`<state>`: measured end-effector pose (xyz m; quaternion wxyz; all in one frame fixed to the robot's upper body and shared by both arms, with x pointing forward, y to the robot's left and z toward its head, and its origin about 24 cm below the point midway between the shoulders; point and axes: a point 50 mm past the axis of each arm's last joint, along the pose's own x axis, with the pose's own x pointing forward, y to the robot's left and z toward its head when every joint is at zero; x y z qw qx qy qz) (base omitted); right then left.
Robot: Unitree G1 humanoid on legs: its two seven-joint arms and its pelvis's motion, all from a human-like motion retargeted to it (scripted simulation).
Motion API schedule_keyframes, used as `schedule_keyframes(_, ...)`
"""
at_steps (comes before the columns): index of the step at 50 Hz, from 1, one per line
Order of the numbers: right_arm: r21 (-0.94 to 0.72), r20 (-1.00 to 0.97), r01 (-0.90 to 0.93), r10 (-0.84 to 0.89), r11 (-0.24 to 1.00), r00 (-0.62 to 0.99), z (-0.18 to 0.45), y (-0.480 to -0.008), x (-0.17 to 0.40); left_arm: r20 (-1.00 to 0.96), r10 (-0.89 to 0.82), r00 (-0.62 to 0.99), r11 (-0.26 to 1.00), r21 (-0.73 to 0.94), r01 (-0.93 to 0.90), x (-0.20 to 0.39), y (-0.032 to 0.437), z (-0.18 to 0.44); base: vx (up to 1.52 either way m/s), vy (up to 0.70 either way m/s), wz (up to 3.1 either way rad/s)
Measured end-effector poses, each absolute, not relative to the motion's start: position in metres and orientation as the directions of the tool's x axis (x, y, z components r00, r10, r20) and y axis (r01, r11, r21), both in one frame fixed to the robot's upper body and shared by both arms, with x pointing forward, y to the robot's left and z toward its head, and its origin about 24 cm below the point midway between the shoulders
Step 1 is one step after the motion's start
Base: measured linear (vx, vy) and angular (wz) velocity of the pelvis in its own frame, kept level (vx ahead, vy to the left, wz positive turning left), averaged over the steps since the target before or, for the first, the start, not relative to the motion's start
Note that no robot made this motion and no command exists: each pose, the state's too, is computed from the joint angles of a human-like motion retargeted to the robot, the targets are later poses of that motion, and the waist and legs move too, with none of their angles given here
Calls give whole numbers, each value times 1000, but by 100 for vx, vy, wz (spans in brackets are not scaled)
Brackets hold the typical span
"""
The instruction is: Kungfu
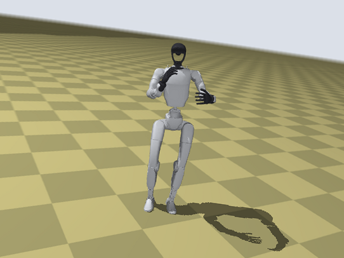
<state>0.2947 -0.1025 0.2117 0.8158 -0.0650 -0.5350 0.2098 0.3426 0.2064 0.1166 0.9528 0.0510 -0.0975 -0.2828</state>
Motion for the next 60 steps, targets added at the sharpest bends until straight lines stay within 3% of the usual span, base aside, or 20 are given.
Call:
schedule_keyframes(4, -176, 925, -7, 167, 984, 342, 187, -124, 265, 55, -852, 520, 517, -59, 854, 340, 120, 92, 33, 3, 103)
schedule_keyframes(9, 104, 927, 343, -216, 934, 306, 138, -146, 223, 53, -936, 349, 305, -374, 876, 309, 28, 40, 23, 3, 103)
schedule_keyframes(12, 119, 897, 551, -328, 826, 297, 106, -161, 198, 26, -948, 318, 262, -505, 822, 286, 0, 14, 11, 1, 0)
schedule_keyframes(18, 28, 848, 528, -299, 849, 436, 79, -171, 170, -29, -951, 309, 252, -653, 714, 252, -17, -20, 2, -1, -5)
schedule_keyframes(22, 9, 847, 456, -249, 890, 470, 83, -168, 183, -26, -910, 413, 319, -680, 660, 250, -9, -24, -5, 1, -18)
schedule_keyframes(25, 30, 884, 303, -167, 952, 437, 103, -150, 209, 49, -807, 588, 417, -658, 627, 265, 11, -9, -24, -7, -70)
schedule_keyframes(27, 19, 934, 122, -61, 992, 352, 130, -130, 228, 179, -665, 726, 506, -607, 613, 278, 34, 13, -29, -12, -76)
schedule_keyframes(30, -123, 987, -155, 138, 980, 87, 188, -103, 239, 453, -375, 809, 627, -518, 581, 292, 77, 63, -41, -16, -54)
schedule_keyframes(34, -402, 874, -294, 268, 867, -404, 286, -81, 216, 815, -79, 574, 748, -332, 575, 283, 113, 163, -64, -42, 3)
schedule_keyframes(37, -607, 650, -240, 298, 758, -699, 338, -68, 176, 954, 45, 296, 800, -212, 561, 256, 120, 223, -46, -71, -68)
schedule_keyframes(40, -713, 409, -97, 300, 694, -862, 364, -63, 141, 986, 159, 48, 822, -160, 547, 224, 119, 258, -40, -86, -100)
schedule_keyframes(43, -741, 253, 14, 299, 672, -920, 368, -57, 125, 957, 274, -97, 823, -181, 539, 201, 118, 272, -20, -5, 57)
schedule_keyframes(47, -725, 218, 3, 234, 689, -947, 364, -48, 120, 950, 276, -146, 872, -184, 453, 192, 123, 273, -25, 4, -6)
schedule_keyframes(60, -581, 460, -120, 203, 805, -864, 346, -41, 158, 945, 320, 72, 869, -323, 374, 209, 125, 259, -26, -7, -46)
